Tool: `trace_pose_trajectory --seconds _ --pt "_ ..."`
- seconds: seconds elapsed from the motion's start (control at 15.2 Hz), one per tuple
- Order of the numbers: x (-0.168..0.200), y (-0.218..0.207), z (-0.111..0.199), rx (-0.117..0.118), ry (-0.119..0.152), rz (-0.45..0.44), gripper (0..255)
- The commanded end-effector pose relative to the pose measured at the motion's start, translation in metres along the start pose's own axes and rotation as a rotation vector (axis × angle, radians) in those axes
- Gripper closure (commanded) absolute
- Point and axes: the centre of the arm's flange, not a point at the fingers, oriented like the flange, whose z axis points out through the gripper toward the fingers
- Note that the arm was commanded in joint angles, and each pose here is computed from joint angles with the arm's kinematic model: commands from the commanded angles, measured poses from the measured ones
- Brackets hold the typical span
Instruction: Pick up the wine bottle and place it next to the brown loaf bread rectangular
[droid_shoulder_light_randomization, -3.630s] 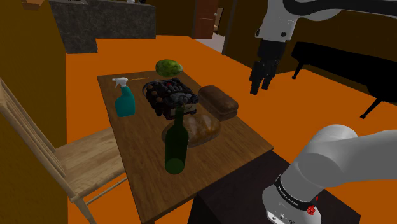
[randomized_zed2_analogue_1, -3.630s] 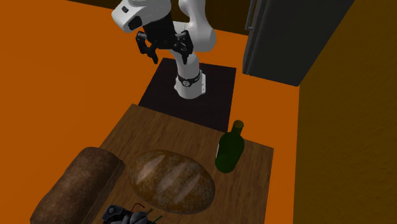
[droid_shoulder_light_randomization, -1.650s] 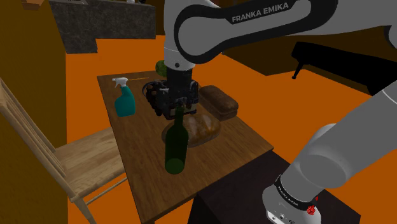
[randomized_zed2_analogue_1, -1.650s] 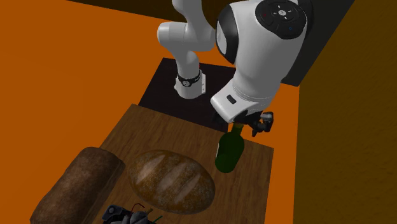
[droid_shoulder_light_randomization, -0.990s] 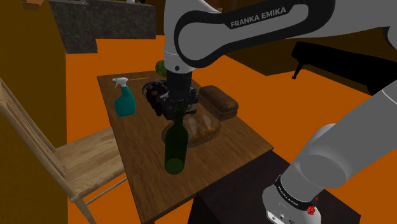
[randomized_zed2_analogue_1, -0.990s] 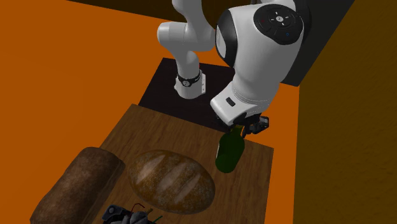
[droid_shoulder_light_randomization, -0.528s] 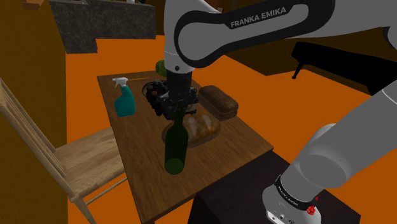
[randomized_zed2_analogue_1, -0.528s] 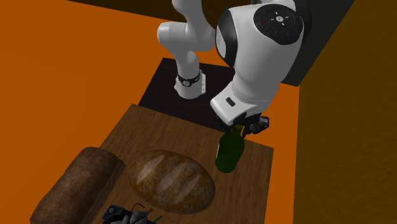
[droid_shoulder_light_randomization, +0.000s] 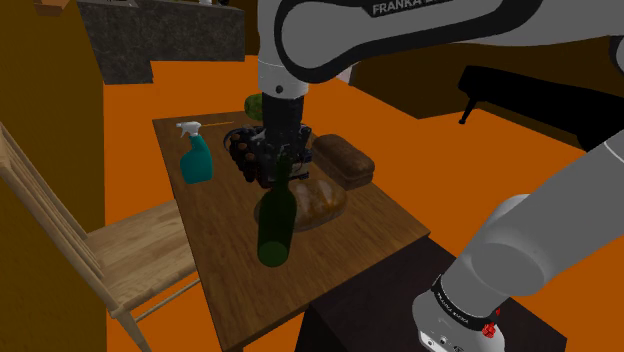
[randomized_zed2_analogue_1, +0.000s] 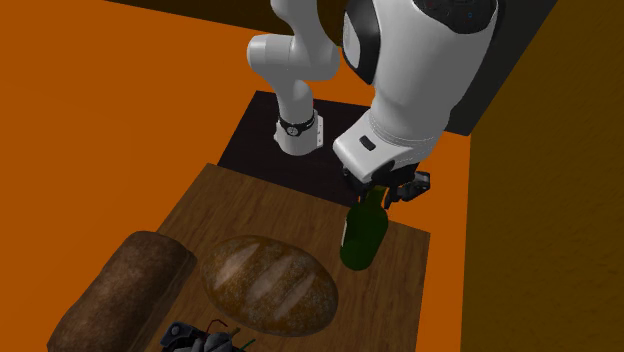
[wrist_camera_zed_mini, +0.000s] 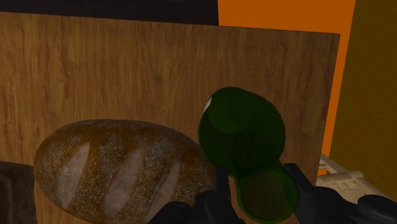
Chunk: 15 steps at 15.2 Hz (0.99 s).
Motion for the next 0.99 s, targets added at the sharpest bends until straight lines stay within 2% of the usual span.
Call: trace_pose_trajectory --seconds 0.0,0.92 --pt "0.000 0.001 -0.011 0.000 0.000 0.000 255" --pt "-0.003 0.001 -0.085 0.000 0.000 0.000 255"
